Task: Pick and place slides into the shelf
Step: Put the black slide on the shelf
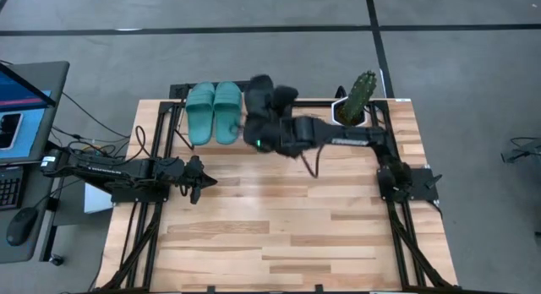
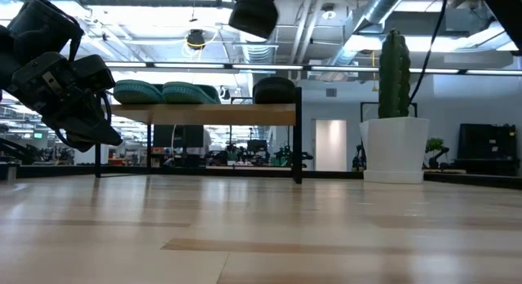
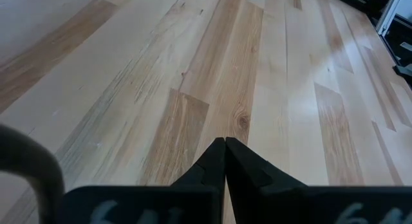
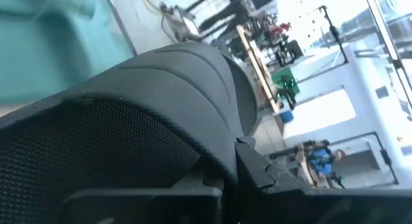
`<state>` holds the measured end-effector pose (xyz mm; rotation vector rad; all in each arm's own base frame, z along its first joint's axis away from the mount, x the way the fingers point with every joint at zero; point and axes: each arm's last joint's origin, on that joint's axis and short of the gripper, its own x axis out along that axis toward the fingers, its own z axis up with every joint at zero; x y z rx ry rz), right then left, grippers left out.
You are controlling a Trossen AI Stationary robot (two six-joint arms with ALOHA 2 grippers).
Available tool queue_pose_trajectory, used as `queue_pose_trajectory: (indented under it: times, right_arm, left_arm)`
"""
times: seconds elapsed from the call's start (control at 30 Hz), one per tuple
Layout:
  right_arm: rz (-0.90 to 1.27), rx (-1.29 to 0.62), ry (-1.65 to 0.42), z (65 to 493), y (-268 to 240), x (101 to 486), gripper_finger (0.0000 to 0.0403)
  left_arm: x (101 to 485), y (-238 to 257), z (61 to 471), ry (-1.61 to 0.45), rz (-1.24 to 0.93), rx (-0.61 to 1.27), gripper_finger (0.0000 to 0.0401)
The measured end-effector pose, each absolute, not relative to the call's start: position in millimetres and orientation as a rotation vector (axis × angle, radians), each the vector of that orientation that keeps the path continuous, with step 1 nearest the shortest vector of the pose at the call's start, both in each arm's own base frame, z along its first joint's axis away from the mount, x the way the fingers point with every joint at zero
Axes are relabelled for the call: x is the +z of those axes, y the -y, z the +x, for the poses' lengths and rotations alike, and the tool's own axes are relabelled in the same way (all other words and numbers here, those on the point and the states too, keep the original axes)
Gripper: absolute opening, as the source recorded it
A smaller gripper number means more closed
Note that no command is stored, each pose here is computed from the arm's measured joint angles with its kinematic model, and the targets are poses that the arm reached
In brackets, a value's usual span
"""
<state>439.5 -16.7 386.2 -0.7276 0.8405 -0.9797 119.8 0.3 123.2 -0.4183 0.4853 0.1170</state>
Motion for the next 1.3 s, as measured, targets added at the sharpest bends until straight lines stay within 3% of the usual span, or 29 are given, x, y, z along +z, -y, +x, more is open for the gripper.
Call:
queue_pose_trajectory:
  times: [0.27, 0.43, 0.67, 1.3]
  right_arm:
    - [-0.662, -0.991, -0.732, 449, 69, 401, 0.0000]
    - [-0.632, -1.022, -0.761, 456, 88, 386, 0.0000]
    - [-0.637, -0.984, -0.787, 476, 94, 357, 0.0000]
    - [-0.509, -0.990, -0.775, 484, 99, 333, 0.0000]
  left_arm:
    - [123, 0, 120, -0.485, -0.419, 0.117, 0.0000]
    - [123, 0, 120, -0.485, -0.418, 0.117, 0.0000]
    - [123, 0, 120, -0.484, -0.418, 0.117, 0.0000]
    - [123, 0, 120, -0.484, -0.419, 0.117, 0.0000]
